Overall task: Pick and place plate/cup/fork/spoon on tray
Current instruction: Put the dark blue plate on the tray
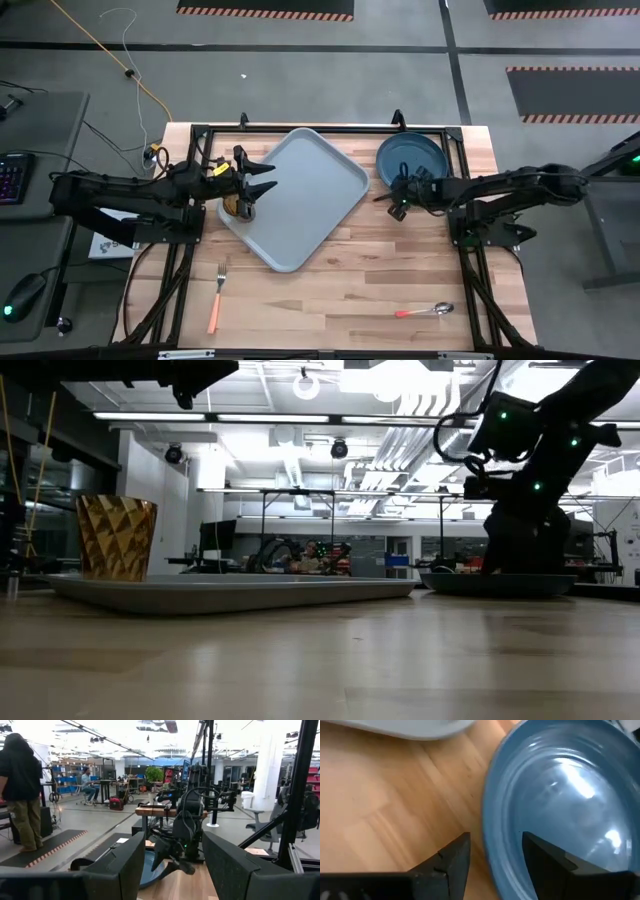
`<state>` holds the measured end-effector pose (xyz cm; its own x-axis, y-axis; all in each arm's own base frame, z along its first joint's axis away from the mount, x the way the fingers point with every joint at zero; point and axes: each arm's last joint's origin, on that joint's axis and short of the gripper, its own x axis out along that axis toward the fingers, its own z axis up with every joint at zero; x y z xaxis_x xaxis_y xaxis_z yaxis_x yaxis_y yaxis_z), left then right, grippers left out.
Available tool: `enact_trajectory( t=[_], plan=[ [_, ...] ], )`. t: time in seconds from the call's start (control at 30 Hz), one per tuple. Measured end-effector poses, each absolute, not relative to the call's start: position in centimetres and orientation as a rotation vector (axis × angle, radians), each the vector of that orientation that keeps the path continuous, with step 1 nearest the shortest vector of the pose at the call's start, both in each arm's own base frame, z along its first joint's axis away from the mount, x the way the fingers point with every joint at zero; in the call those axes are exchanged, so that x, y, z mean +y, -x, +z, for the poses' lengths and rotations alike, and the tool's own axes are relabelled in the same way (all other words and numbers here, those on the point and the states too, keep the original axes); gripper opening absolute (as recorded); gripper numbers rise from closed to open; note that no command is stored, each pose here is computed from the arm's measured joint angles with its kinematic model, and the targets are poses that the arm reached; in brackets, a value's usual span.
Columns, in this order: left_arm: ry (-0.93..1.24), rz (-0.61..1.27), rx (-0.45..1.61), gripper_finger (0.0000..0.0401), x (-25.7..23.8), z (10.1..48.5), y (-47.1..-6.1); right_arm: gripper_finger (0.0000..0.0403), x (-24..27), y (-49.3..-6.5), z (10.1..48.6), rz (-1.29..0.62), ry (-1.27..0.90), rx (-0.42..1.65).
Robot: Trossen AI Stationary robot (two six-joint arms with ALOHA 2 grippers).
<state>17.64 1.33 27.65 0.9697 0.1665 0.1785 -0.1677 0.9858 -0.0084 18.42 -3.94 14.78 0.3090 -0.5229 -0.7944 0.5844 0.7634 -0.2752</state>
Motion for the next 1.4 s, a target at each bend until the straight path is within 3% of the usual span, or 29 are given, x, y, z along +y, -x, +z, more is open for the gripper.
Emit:
enact_trajectory(
  t=[0.43, 0.53, 0.7, 0.87, 1.2, 1.4],
  plan=[
    [-0.007, 0.169, -0.162, 0.0188, 1.3, 27.5, -17.7, 0.0165, -4.8, -18.7, 12.6, -0.772, -0.058, 1.148],
    [-0.007, 0.169, -0.162, 0.0188, 1.3, 27.5, -17.7, 0.0132, -5.0, -18.7, 12.4, -0.786, -0.055, 1.155],
    [-0.007, 0.169, -0.163, 0.0188, 1.3, 27.5, -17.7, 0.0018, -4.9, -18.7, 12.9, -0.780, -0.057, 1.129],
    [-0.007, 0.169, -0.163, 0.0188, 1.3, 27.5, -17.7, 0.0006, -4.8, -19.2, 14.7, -0.803, -0.034, 1.050],
    [-0.007, 0.172, -0.165, 0.0188, 1.3, 27.5, -17.7, 0.0002, -2.0, -26.2, 21.2, -0.589, 0.223, 0.796],
    [-0.007, 0.173, -0.165, 0.0188, 1.3, 27.5, -17.7, 0.0001, 1.5, -33.1, 20.2, -0.309, 0.500, 0.892]
  ],
)
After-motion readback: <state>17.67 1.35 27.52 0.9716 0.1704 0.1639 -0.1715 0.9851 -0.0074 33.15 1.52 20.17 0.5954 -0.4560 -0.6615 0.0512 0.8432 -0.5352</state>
